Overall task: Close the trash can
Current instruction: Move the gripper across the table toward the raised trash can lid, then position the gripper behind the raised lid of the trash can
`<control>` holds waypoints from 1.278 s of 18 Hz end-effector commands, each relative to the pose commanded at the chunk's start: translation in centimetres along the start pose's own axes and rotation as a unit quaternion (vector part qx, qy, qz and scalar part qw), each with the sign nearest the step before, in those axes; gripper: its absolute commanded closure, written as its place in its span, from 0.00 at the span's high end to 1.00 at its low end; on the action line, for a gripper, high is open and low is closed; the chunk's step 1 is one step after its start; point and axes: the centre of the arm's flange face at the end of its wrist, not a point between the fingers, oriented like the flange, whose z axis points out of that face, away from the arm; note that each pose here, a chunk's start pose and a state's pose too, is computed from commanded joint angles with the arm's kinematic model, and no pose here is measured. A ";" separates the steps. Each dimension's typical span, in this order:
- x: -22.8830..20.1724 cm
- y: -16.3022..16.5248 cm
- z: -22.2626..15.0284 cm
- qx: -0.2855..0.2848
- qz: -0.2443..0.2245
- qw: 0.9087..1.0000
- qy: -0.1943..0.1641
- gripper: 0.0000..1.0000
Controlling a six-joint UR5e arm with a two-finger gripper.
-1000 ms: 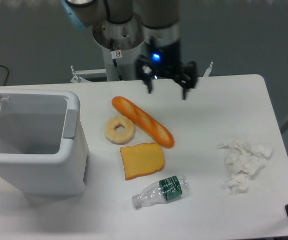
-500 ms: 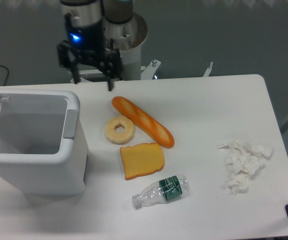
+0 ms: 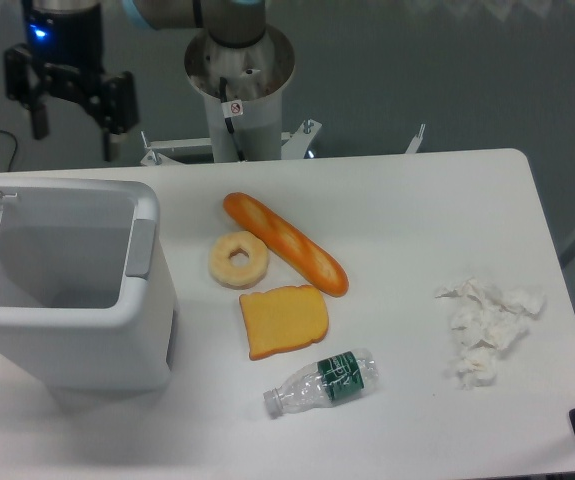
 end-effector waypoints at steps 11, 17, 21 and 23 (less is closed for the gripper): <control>4.3 -2.0 0.2 0.013 0.008 1.000 0.027 1.00; 3.5 -4.2 0.8 0.047 -0.012 0.999 0.014 1.00; 2.5 -4.6 0.2 0.054 -0.019 0.998 0.008 1.00; 1.3 -4.4 -0.4 0.059 -0.028 0.998 0.001 1.00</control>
